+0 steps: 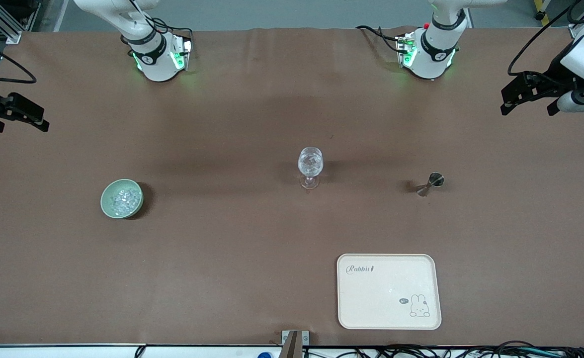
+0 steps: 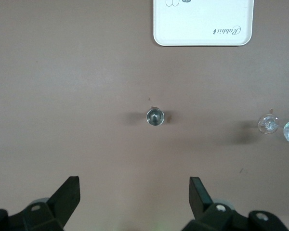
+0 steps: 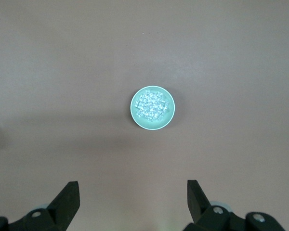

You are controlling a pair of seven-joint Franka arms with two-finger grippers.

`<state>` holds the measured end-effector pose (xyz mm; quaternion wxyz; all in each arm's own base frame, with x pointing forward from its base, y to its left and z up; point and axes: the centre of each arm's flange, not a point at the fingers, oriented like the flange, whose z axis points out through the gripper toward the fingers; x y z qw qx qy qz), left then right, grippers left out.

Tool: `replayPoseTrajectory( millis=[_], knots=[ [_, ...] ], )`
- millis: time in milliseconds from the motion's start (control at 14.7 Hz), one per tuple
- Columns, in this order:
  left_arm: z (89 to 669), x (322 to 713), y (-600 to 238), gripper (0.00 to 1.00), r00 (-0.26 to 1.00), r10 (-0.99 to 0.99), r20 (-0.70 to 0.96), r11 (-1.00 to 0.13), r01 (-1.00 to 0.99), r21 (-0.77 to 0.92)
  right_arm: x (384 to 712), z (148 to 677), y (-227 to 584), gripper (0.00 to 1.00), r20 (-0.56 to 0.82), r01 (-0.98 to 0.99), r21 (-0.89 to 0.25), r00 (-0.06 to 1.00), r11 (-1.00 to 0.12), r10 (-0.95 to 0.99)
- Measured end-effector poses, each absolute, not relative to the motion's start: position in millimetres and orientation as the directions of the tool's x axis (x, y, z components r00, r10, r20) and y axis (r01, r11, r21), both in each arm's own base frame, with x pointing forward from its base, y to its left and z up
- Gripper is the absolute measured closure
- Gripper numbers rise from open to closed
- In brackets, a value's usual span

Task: Pour wine and add ice with both arms
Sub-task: 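Reach the left gripper toward the metal jigger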

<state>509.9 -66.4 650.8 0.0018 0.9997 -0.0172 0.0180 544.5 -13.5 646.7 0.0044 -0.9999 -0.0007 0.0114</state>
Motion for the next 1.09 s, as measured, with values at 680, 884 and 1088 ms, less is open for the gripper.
replayPoseTrajectory(
  millis=[680, 884, 1088],
  knots=[
    [647.2, 523.3, -62.8, 0.00, 0.999, -0.029, 0.032, -1.000, -0.030, 0.006, 546.9, 641.6, -13.4, 0.01, -0.032, 0.002, -0.008, 0.999, -1.000, 0.002],
    [629.7, 533.9, -60.3, 0.00, 1.000, -0.025, 0.000, -1.000, -0.025, 0.006, 547.8, 642.1, -14.6, 0.01, -0.025, 0.000, -0.008, 1.000, -1.000, 0.000],
    [613.3, 543.0, -56.4, 0.00, 0.999, -0.003, -0.032, -1.000, -0.003, 0.006, 549.2, 643.0, -16.4, 0.01, -0.013, -0.004, -0.008, 1.000, -1.000, -0.004]
  ],
)
